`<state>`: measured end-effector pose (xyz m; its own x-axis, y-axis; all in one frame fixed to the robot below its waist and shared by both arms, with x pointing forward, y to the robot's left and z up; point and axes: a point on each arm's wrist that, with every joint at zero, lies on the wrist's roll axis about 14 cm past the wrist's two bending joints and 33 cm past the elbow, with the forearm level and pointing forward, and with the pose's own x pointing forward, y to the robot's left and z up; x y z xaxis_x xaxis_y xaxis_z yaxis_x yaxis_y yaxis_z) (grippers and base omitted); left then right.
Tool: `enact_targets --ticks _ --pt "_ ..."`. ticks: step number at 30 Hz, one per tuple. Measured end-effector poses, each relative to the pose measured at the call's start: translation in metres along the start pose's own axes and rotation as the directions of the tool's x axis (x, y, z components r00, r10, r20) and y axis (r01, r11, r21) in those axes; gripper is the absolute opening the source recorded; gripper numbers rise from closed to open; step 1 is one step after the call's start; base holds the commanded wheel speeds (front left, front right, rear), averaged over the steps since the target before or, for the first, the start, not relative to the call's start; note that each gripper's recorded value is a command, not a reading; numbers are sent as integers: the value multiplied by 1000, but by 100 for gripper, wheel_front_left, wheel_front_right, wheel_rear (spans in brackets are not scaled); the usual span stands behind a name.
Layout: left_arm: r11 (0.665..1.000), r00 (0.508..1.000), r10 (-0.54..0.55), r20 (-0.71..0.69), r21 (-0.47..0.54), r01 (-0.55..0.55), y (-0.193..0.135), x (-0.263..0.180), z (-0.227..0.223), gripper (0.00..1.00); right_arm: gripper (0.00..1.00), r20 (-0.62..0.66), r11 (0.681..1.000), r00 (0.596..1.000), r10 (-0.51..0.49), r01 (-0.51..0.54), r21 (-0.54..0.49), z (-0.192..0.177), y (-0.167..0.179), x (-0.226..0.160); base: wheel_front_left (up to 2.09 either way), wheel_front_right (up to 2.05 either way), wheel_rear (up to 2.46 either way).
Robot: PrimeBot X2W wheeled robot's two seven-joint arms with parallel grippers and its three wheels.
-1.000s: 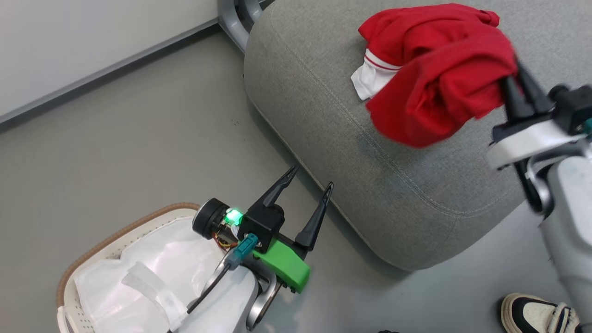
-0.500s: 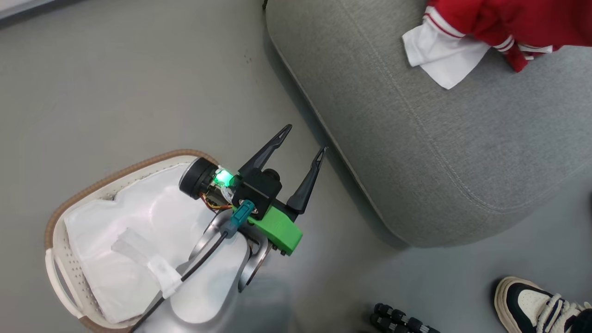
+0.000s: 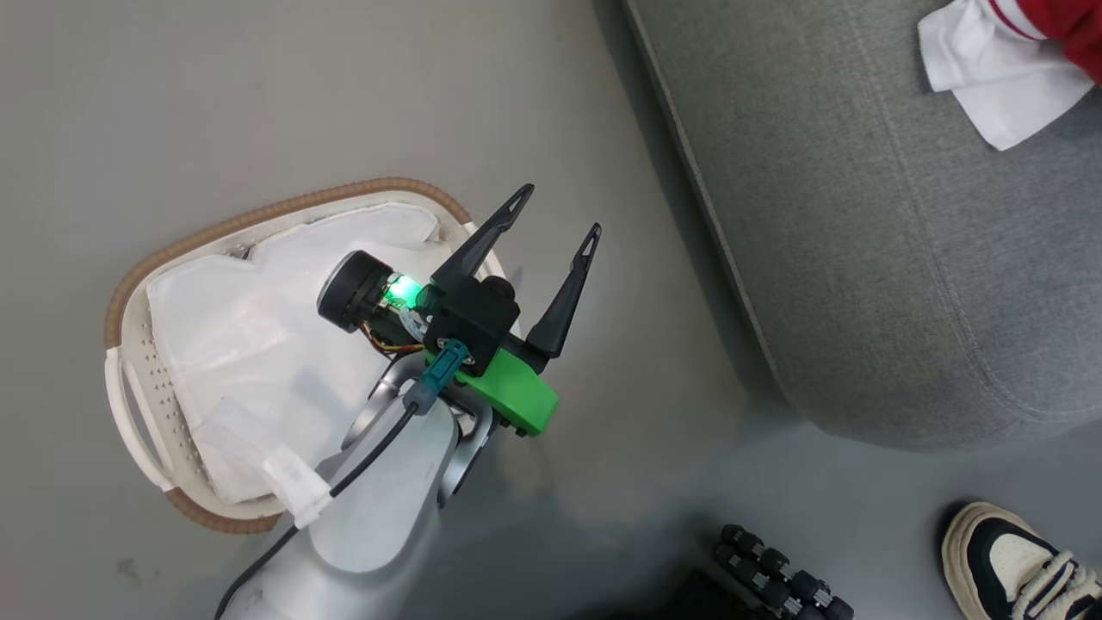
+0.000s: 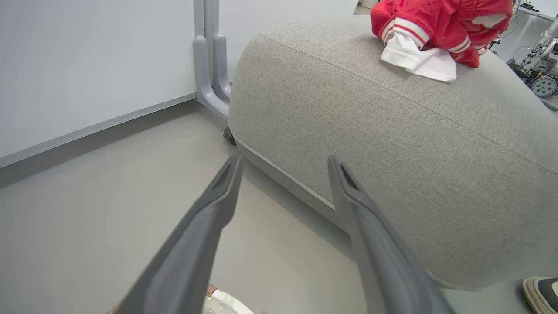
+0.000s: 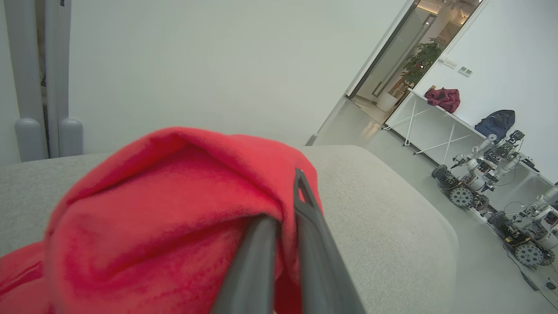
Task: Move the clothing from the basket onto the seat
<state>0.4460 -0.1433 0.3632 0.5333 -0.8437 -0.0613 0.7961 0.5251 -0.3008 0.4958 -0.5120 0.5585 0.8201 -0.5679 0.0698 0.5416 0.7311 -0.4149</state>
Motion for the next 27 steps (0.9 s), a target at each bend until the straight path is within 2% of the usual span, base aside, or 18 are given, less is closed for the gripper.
enact_targets --ticks 3,7,8,9,10,14,21,27 --pt "1000 1000 23 -14 -12 -23 9 -4 -9 100 0 -91 1000 996 15 -13 20 -40 21 -5 0 0 0" --pt "998 998 60 -22 -14 -61 23 -9 -14 100 0 -170 999 985 37 -30 43 -75 45 -16 0 0 0" --pt "997 997 69 -25 -15 -69 26 -11 -15 100 7 -182 998 982 43 -34 50 -82 50 -18 0 0 0" --pt "997 997 75 -28 -14 -76 28 -12 -16 100 82 -187 998 981 50 -40 55 -86 55 -21 0 0 0" --pt "997 996 79 -29 -13 -79 29 -13 -16 100 100 -186 997 981 53 -43 60 -87 58 -22 0 0 0" --pt "996 996 92 -21 -5 -92 31 -15 -9 100 100 -185 996 981 61 -47 76 -90 61 -36 0 0 0" --pt "992 992 129 -10 4 -129 28 -26 7 100 100 -137 993 990 41 -26 113 -78 42 -68 0 0 0" --pt "979 979 202 14 11 -203 32 -45 27 100 100 -130 987 990 53 -32 155 -77 33 -105 0 0 0"
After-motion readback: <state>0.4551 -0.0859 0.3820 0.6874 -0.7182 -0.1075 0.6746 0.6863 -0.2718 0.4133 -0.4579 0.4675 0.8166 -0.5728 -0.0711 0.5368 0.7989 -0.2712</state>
